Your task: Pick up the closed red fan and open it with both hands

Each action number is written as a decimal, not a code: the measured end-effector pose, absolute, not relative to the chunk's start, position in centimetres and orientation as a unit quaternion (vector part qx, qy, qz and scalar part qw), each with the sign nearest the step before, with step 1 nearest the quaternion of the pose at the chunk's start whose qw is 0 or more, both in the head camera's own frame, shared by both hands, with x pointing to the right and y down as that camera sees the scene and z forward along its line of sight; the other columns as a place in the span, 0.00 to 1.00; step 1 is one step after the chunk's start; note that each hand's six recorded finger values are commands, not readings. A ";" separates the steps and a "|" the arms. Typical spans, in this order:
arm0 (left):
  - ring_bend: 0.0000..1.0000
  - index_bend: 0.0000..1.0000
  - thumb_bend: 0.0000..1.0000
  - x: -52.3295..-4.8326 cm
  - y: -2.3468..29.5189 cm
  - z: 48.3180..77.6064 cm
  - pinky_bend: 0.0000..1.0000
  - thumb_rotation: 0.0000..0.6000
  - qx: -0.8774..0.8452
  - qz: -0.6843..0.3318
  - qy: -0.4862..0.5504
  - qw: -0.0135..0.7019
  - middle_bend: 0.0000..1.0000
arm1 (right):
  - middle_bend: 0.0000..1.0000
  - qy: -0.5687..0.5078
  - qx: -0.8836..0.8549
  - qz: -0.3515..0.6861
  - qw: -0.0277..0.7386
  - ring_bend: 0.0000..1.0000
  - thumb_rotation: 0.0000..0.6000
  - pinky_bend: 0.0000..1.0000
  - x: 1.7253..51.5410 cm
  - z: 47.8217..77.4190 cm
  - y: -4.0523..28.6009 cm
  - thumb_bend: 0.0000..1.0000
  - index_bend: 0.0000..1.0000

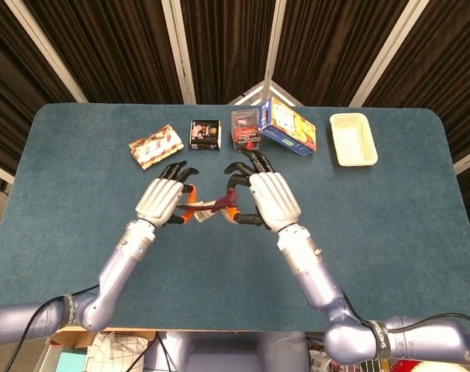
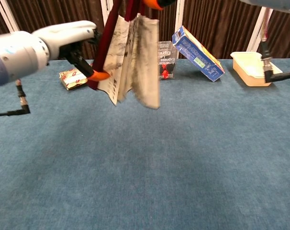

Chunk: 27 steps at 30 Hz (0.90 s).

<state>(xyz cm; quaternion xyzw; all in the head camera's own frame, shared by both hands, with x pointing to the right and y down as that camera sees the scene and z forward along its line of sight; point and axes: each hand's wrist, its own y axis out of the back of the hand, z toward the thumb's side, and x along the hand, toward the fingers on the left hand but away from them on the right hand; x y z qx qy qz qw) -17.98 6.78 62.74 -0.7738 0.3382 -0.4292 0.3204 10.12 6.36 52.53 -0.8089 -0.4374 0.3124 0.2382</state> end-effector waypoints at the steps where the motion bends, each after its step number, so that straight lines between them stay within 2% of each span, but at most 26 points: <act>1: 0.00 0.73 0.47 -18.5 6.6 62.6 0.02 1.00 -0.771 -0.432 0.341 0.322 0.16 | 0.32 -0.437 -0.806 0.316 0.242 0.06 1.00 0.00 10.5 52.7 6.3 0.45 0.81; 19: 0.00 0.73 0.47 -24.7 3.5 59.5 0.02 1.00 -0.732 -0.449 0.385 0.337 0.16 | 0.32 -0.455 -0.754 0.374 0.292 0.06 1.00 0.00 17.8 54.1 5.2 0.46 0.82; 27: 0.00 0.74 0.47 -25.8 3.2 59.1 0.02 1.00 -0.727 -0.453 0.391 0.337 0.16 | 0.33 -0.446 -0.728 0.385 0.351 0.06 1.00 0.00 19.5 54.1 5.0 0.46 0.82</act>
